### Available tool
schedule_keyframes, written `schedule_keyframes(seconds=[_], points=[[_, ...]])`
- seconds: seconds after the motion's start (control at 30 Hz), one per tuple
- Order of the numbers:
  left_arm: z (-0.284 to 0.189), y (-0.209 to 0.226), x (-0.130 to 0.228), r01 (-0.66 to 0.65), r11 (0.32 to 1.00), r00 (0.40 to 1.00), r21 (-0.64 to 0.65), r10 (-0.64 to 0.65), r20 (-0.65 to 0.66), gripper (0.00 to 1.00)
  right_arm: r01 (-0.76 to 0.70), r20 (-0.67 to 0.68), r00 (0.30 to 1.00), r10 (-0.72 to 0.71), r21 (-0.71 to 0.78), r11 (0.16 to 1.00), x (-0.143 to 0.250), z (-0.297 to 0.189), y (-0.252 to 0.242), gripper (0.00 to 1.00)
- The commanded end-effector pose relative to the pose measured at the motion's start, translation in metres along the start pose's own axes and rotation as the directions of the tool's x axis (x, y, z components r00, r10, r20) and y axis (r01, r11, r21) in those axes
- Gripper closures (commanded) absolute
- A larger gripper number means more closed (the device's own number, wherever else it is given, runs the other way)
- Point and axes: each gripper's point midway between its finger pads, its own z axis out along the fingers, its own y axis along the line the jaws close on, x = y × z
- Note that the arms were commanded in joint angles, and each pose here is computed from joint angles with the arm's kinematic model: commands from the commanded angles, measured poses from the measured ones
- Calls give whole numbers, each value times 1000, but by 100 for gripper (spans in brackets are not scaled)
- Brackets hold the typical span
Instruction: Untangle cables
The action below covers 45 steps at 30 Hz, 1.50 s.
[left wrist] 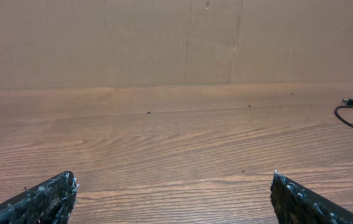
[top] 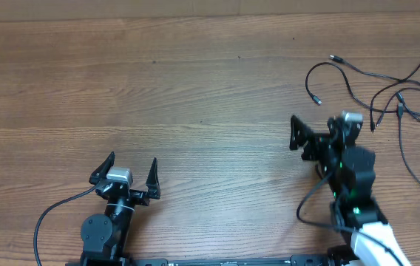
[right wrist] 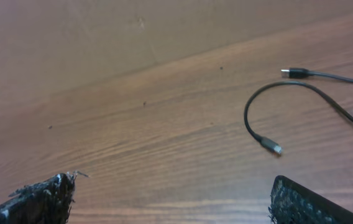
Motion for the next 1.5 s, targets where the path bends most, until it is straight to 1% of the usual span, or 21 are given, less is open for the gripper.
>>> schedule_keyframes(seconds=[0.0,0.2,0.23,0.43,0.6,0.9,1.0,1.07,1.1,1.17,1.3,1.47], points=[[0,3,0,-23,1000,1000,-12,23,4,0,2,43,999,-2,-5,1000,13,-17,-6,0],[0,3,0,-23,1000,1000,-12,23,4,0,6,129,992,-3,-19,1000,23,-37,-11,0],[0,3,0,-23,1000,1000,-12,23,4,0,4,124,992,-3,-6,1000,24,-39,-13,0],[0,3,0,-23,1000,1000,-12,23,4,0,0,179,984,-3,18,1000,13,-49,-16,0],[0,3,0,-23,1000,1000,-12,23,4,1,5,217,976,-6,5,1000,5,-59,-13,0],[0,3,0,-23,1000,1000,-12,23,4,0,13,242,970,-12,-1,1000,3,-72,-12,0],[0,3,0,-23,1000,1000,-12,23,4,0,70,236,969,-68,2,998,7,-76,-11,0],[0,3,0,-23,1000,1000,-12,23,4,1,142,267,955,-129,-31,989,1,-80,-1,0],[0,3,0,-23,1000,1000,-12,23,4,0,151,272,952,-138,-29,988,0,-81,-1,0],[0,3,0,-23,1000,1000,-12,23,4,1,166,261,953,-154,-25,986,3,-80,-1,0],[0,3,0,-23,1000,1000,-12,23,4,1,274,259,933,-248,-66,960,6,-80,10,0],[0,3,0,-23,1000,1000,-12,23,4,1,337,263,912,-315,-44,940,6,-80,9,0]])
